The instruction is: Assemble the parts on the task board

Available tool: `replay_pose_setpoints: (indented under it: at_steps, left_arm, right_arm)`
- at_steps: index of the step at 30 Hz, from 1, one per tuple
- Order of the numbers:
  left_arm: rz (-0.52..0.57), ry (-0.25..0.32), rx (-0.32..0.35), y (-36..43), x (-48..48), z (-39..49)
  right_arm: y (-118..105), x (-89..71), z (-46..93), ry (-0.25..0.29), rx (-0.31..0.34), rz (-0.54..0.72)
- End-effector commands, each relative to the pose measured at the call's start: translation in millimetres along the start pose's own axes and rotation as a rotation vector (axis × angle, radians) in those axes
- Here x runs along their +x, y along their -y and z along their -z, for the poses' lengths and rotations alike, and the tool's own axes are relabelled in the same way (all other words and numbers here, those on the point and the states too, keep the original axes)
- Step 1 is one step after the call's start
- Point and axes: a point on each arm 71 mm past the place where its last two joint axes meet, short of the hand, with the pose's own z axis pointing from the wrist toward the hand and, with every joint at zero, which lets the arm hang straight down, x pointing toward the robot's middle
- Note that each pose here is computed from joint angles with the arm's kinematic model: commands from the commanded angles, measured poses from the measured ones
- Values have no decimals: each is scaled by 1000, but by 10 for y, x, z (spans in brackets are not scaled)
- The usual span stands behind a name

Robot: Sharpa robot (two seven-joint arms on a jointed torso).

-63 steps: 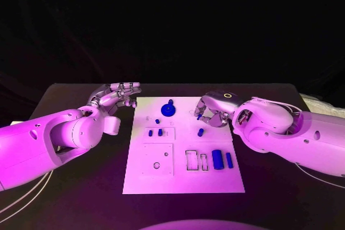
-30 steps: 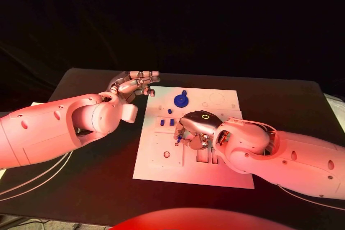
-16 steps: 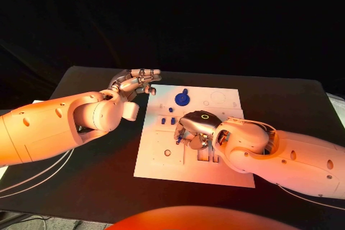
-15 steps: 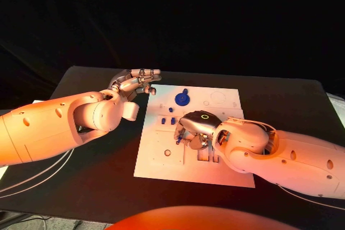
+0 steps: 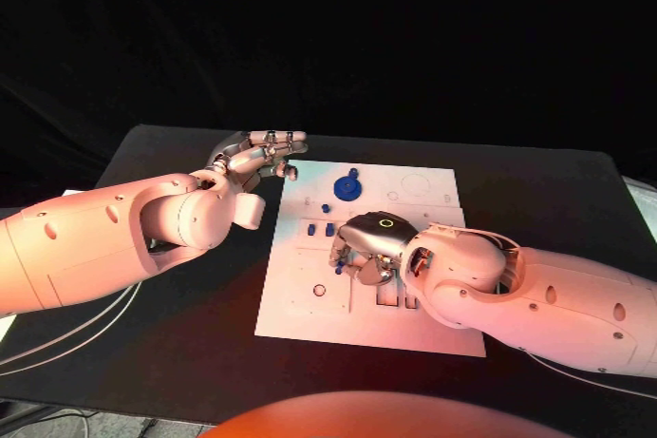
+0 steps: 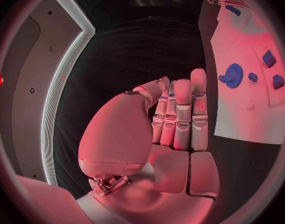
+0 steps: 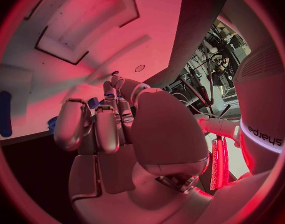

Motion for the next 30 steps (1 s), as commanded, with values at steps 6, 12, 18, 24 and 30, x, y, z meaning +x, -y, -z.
replay_pose_setpoints:
  at_steps: [6,12,18,24,30]
  left_arm:
    - [10,-17,3,4,22,0]
    - [10,-16,3,4,18,-1]
    - [9,-14,2,4,12,-1]
    - [8,-12,2,4,4,-3]
    - [8,-11,1,2,-3,-8]
  right_arm:
    - [-20,70,-8,-59,4,31]
    - [-19,83,-7,-71,5,29]
    - [-5,77,0,-59,11,19]
    - [12,54,5,-26,19,9]
    - [30,7,50,33,17,-7]
